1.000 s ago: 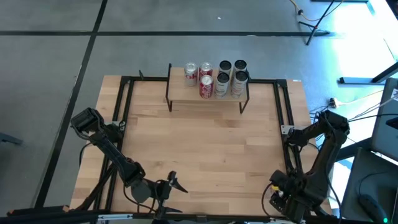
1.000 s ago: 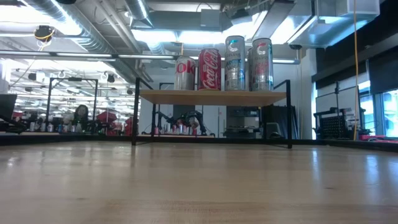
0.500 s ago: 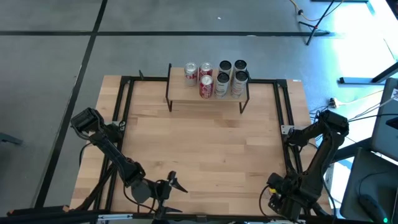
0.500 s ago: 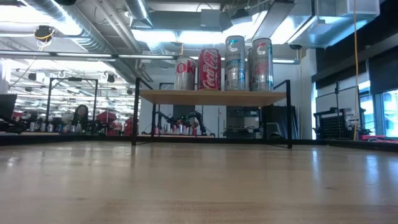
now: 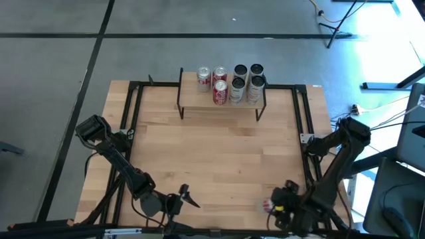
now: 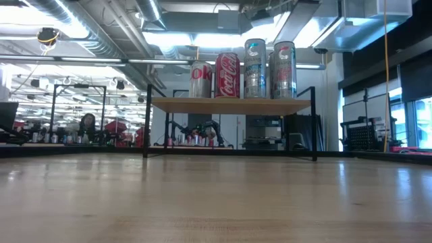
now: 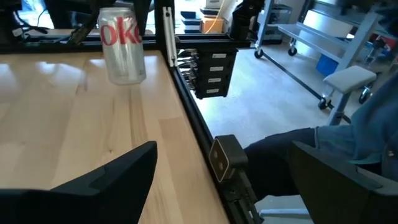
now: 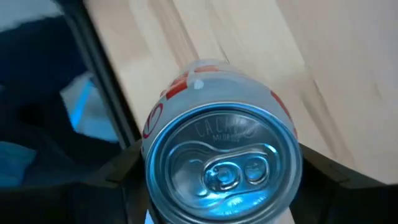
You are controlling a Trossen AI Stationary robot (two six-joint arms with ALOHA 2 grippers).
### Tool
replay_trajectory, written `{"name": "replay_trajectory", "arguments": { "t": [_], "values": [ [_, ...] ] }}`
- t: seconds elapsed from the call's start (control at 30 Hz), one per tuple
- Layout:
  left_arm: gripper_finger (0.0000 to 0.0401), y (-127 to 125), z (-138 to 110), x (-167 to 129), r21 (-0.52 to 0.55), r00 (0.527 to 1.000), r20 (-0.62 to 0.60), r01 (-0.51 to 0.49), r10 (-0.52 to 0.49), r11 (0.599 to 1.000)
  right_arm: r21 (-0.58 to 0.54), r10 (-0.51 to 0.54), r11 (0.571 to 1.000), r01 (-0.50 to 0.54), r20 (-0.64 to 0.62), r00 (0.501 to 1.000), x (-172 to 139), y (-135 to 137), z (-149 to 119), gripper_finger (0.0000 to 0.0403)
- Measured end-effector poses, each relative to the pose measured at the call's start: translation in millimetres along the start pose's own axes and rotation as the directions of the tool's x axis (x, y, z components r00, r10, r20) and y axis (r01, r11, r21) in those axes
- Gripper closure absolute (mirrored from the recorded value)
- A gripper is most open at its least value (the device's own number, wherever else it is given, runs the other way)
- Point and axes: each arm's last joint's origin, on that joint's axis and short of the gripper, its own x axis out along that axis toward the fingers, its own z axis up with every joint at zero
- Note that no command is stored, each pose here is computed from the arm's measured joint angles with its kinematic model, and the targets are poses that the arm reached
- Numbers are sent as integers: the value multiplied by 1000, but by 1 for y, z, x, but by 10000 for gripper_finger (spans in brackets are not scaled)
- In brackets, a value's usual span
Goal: Place canned beverage on shelf
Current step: Put the silver soda can on the shelf aligned with the other silver soda can
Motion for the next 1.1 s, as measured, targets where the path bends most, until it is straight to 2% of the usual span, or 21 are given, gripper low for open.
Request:
{"name": "replay_trajectory", "arguments": {
  "t": [0.13, 0.23, 0.37, 0.57, 0.67, 0.77, 0.9, 1.1],
  "values": [
    [58, 1, -2, 0, -35, 1000, -17, -24, 24, 999, -113, 83, 991, -70, 112, 990, 5, 7, 29, 144],
    [58, 5, -5, 0, -46, 996, -42, -85, 83, 995, -196, 146, 974, -115, 152, 977, 10, 11, 55, 144],
    [58, 14, -10, 2, -70, 982, -78, -180, 174, 981, -305, 185, 945, -116, 209, 960, 14, 8, 89, 144],
    [58, 35, -14, 6, -92, 950, -147, -291, 276, 952, -415, 156, 909, -37, 257, 954, 14, 2, 140, 144],
    [58, 44, -16, 9, -87, 943, -199, -289, 268, 953, -459, 131, 888, -9, 233, 964, 18, 0, 162, 144],
    [58, 51, -17, 11, -75, 949, -230, -238, 215, 968, -477, 83, 879, -2, 149, 985, 26, -6, 179, 144],
    [58, 62, -20, 14, -76, 951, -261, -190, 165, 979, -493, 33, 870, -7, 43, 999, 37, -15, 193, 144],
    [58, 89, -30, 14, -51, 937, -303, -197, 173, 979, -511, -28, 860, 2, -44, 999, 53, -32, 210, 144]
  ]
}}
